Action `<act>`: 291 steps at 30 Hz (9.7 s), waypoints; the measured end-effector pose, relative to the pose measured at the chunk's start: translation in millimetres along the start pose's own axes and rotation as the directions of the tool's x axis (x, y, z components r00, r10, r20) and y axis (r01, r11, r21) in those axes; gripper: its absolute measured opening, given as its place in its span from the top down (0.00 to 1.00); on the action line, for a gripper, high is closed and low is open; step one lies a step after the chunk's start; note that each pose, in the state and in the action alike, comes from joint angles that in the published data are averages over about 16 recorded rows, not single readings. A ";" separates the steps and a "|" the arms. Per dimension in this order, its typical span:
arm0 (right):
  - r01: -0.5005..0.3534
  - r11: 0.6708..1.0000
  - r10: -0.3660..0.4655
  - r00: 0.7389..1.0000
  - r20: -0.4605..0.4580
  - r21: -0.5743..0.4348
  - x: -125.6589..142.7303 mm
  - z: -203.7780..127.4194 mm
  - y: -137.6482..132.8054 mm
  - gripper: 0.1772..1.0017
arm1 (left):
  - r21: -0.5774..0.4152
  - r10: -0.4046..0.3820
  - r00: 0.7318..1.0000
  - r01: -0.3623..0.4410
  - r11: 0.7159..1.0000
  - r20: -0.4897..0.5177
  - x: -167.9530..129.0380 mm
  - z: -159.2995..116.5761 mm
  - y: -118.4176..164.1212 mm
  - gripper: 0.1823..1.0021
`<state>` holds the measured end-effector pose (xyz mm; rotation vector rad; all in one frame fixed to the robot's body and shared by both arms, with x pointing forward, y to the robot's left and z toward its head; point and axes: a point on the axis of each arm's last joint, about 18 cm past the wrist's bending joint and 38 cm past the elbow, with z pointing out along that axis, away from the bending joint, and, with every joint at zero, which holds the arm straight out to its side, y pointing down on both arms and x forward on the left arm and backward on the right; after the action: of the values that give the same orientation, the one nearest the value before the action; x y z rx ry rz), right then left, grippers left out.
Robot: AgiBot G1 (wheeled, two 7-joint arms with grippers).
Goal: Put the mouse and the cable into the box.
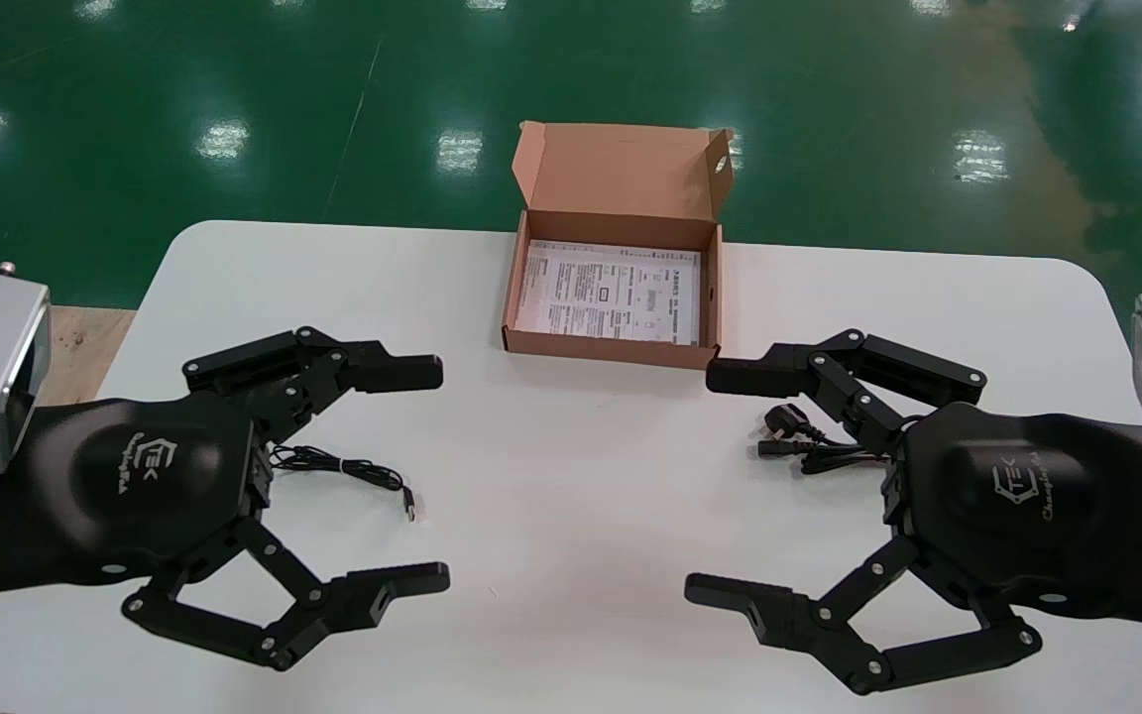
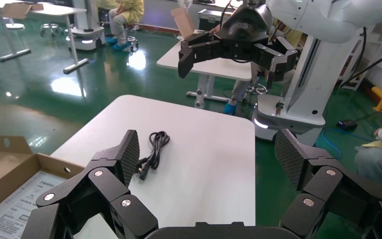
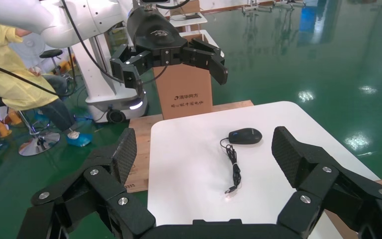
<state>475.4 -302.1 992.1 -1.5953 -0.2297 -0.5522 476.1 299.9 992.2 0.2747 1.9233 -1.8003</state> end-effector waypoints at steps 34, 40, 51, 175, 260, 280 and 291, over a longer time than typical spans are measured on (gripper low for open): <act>0.018 1.000 -0.018 1.000 -0.003 -0.016 1.2 -0.9 0.8 0.00 | -0.037 0.005 1.000 -0.005 0.999 -0.019 2.1 0.9 2.8 0.00; 0.127 0.985 -0.130 0.991 -0.016 -0.114 13.3 -6.8 9.2 0.00 | -0.187 0.039 0.998 -0.048 0.981 -0.053 -2.3 2.7 13.6 0.00; 0.419 0.795 -0.439 0.897 0.060 -0.439 68.1 -37.5 53.4 0.00 | -0.613 0.174 0.976 -0.217 0.760 -0.130 -56.2 -2.1 58.3 0.00; 0.640 0.255 -0.840 0.518 0.161 -0.725 251.6 152.7 91.8 0.96 | -0.708 0.955 0.294 -0.681 0.187 -0.031 -261.0 26.7 -133.1 0.96; 0.329 0.363 -0.786 0.610 -0.097 -0.872 248.8 -104.0 44.2 0.01 | -0.406 0.435 0.849 -0.300 0.863 0.298 -210.8 206.5 90.1 0.96; 0.352 0.387 -0.749 0.659 -0.068 -0.852 235.2 -106.0 47.8 0.00 | -0.315 0.026 0.863 0.156 0.936 0.504 -211.8 193.3 127.8 0.94; 0.359 0.451 -0.718 0.689 -0.094 -0.817 227.2 -97.2 53.6 0.00 | -0.295 -0.005 0.866 0.175 0.939 0.500 -208.3 191.8 126.6 0.79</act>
<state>675.3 -443.7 1054.7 -2.1361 -0.1950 -1.7156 754.5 163.9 977.8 -0.3702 1.8318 -1.3839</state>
